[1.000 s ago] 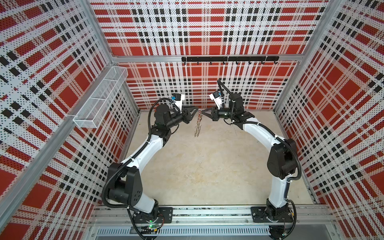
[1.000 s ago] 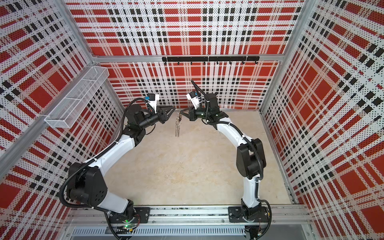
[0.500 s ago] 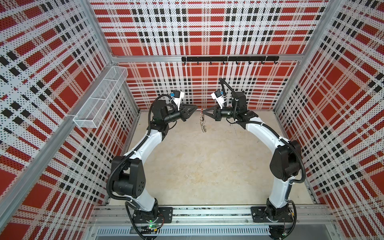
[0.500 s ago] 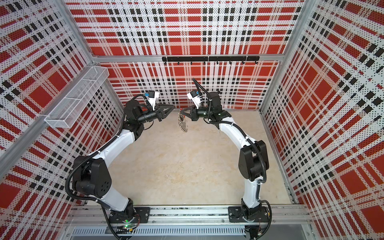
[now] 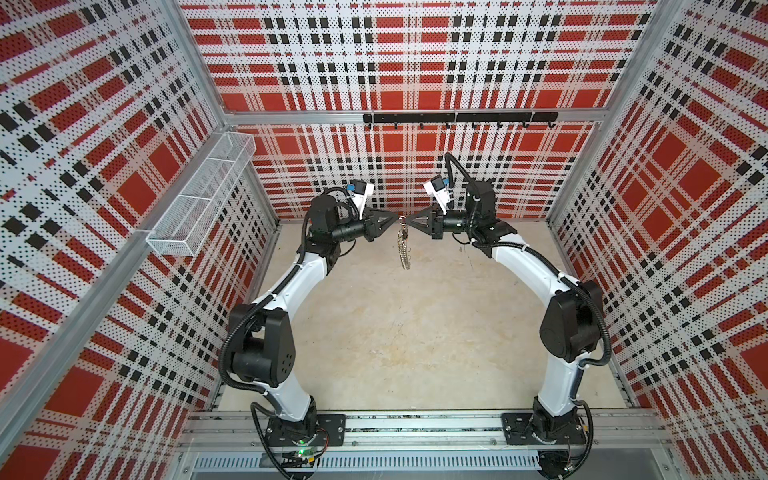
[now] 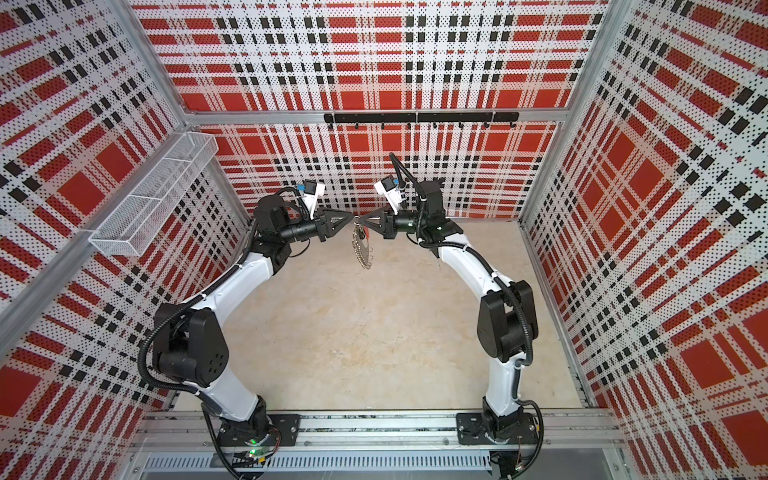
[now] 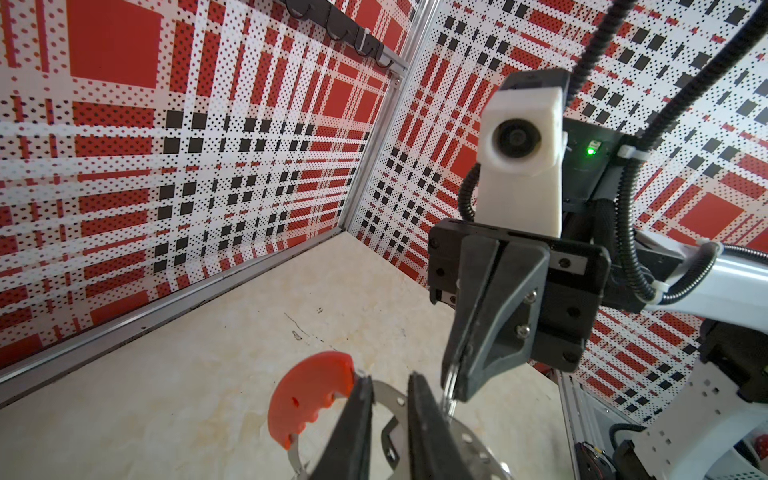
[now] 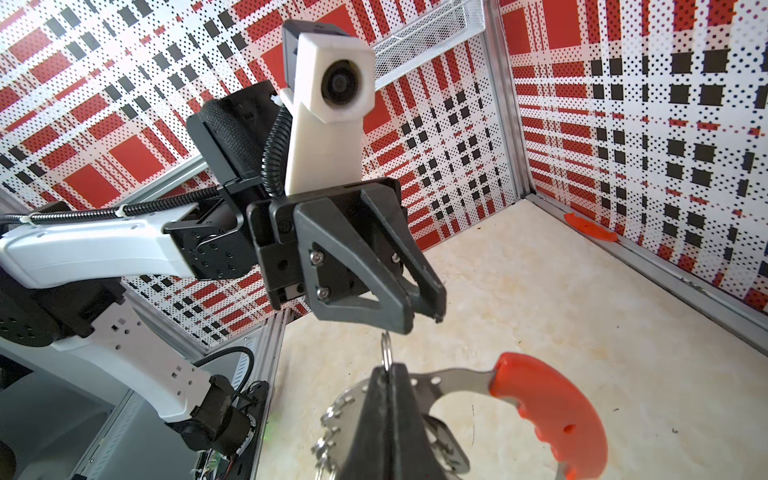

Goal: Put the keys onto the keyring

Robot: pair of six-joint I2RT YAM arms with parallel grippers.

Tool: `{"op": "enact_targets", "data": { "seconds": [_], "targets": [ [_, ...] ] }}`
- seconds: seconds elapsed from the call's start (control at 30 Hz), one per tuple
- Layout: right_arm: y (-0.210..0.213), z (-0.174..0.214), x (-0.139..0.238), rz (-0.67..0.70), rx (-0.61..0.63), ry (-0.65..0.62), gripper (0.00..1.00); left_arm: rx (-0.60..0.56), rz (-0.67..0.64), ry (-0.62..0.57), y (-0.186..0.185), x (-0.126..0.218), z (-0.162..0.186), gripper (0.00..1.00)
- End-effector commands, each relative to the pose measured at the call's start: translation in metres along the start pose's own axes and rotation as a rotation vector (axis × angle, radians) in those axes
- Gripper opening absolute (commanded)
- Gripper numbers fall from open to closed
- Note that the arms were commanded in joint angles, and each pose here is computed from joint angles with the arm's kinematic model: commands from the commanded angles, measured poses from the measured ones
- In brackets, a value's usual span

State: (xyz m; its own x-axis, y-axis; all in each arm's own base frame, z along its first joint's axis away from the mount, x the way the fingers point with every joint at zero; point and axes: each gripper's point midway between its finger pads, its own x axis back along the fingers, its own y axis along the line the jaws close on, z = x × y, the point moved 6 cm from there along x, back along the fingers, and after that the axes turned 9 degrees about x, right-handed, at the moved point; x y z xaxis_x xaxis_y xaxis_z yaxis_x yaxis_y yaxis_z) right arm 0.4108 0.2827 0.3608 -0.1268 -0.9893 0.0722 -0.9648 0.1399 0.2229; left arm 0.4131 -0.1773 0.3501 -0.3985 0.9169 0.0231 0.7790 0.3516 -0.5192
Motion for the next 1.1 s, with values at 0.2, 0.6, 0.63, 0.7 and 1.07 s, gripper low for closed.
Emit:
{"op": "enact_targets", "data": {
  "seconds": [0.2,0.6,0.63,0.7,1.07],
  "targets": [
    [0.009,-0.023,0.005,-0.031,0.076,-0.053,0.0,-0.019,0.07,-0.002,-0.01,-0.003,-0.01,0.19],
    [-0.002,-0.018,0.007,0.036,0.081,-0.03,0.0,-0.007,0.068,-0.021,-0.015,0.008,-0.018,0.26],
    [-0.001,-0.02,0.007,0.031,0.083,-0.035,0.0,-0.004,0.073,-0.016,-0.016,0.006,-0.016,0.26],
    [-0.002,-0.021,0.006,0.027,0.081,-0.04,0.0,-0.001,0.085,-0.006,-0.018,0.002,-0.013,0.26],
    [0.006,-0.028,0.008,0.007,0.096,-0.053,0.0,0.015,0.122,0.018,-0.021,-0.011,-0.011,0.22]
  ]
}}
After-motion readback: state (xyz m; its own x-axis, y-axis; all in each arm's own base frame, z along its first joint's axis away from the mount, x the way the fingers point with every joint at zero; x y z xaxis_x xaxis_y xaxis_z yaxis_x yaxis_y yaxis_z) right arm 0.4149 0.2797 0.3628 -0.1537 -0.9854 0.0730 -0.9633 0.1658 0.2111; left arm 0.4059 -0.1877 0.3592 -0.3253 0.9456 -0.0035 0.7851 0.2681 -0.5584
